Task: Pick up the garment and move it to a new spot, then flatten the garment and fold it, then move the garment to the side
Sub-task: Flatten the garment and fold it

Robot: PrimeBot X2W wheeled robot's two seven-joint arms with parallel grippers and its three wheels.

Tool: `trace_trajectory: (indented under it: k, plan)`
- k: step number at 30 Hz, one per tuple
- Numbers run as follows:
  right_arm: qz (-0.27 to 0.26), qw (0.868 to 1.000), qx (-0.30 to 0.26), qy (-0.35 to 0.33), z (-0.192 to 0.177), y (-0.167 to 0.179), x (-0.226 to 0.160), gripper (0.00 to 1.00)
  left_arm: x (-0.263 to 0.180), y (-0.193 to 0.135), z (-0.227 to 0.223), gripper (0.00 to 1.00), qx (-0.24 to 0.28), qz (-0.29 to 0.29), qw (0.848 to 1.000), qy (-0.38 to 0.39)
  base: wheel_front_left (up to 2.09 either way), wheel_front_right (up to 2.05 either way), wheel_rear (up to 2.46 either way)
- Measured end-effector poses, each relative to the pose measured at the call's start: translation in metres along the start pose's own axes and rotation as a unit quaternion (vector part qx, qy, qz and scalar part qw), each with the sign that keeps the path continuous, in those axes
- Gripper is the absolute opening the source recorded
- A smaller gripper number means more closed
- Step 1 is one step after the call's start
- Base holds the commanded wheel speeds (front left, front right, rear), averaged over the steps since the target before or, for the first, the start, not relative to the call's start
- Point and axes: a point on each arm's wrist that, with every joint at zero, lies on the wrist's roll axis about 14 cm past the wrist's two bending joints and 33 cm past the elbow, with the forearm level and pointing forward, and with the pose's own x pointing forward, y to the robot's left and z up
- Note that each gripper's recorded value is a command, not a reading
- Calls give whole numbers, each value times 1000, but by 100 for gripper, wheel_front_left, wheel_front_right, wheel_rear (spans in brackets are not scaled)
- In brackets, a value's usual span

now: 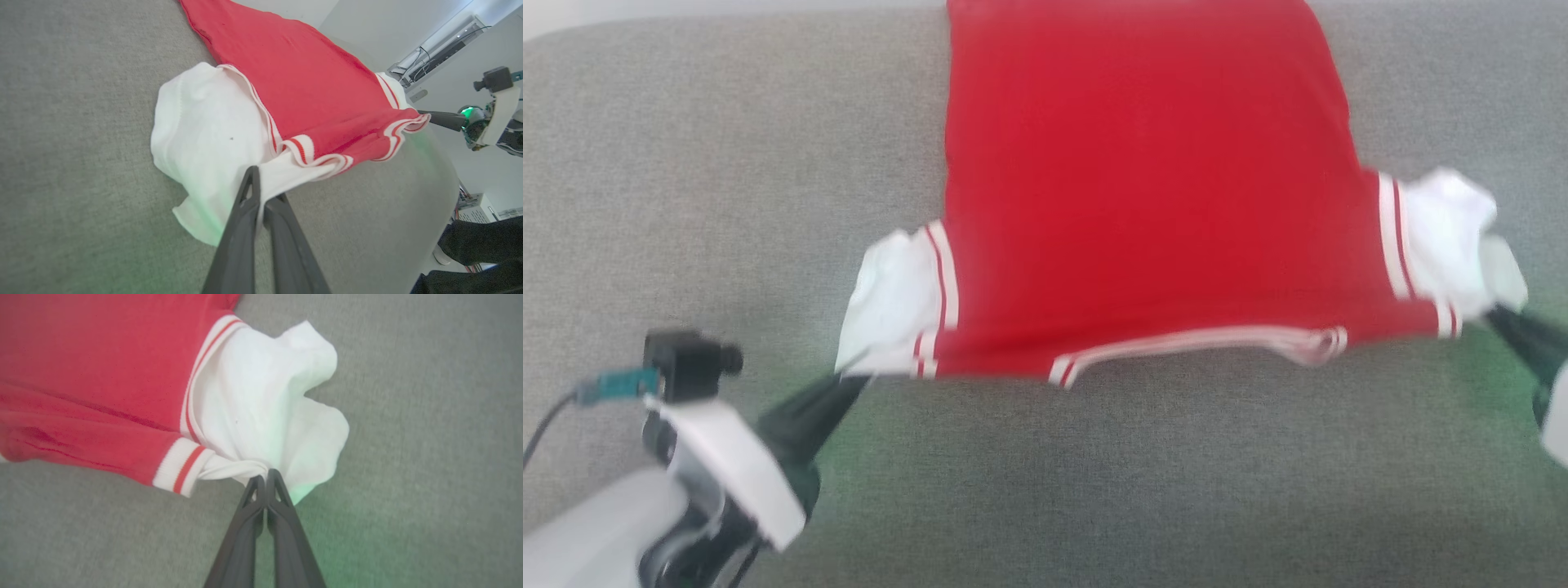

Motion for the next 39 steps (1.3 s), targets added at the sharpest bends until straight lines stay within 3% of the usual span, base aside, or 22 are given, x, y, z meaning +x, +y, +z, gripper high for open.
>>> trace_trajectory:
  k: [4, 11, 20, 32, 33, 34, 35, 36, 39]
  plan:
    - [19, 998, 21, 59, -36, 10, -23, 0, -21, 2, -20, 0, 13, 4, 1000, 24, 0, 0, 0]
    - [48, 988, 52, 140, -83, 31, -60, 0, -56, -3, -60, 0, -8, 6, 997, 78, 0, 0, 0]
    - [48, 989, 49, 133, -78, 41, -64, 0, -51, -14, -68, 0, -18, -4, 997, 75, 0, 0, 0]
    - [51, 977, -13, 207, -103, 59, -45, 0, -25, -3, -107, 0, 5, 5, 991, 135, 0, 0, 0]
    - [50, 977, -16, 206, -103, 59, -44, 14, -24, -2, -108, 0, 5, 6, 991, 136, 0, 0, 0]
    - [50, 978, -18, 204, -102, 60, -44, 46, -23, -1, -109, 0, 4, 7, 991, 135, 0, 0, 0]
    - [55, 977, -22, 204, -102, 63, -45, 91, -23, -1, -110, 0, 4, 7, 991, 134, 0, 0, 0]
    - [58, 977, -24, 201, -101, 64, -46, 100, -22, -1, -110, 0, 4, 7, 991, 133, 0, 0, 0]
    - [64, 983, -10, 174, -84, 67, -53, 100, -21, -3, -109, 0, 1, 7, 992, 123, 0, 0, 0]
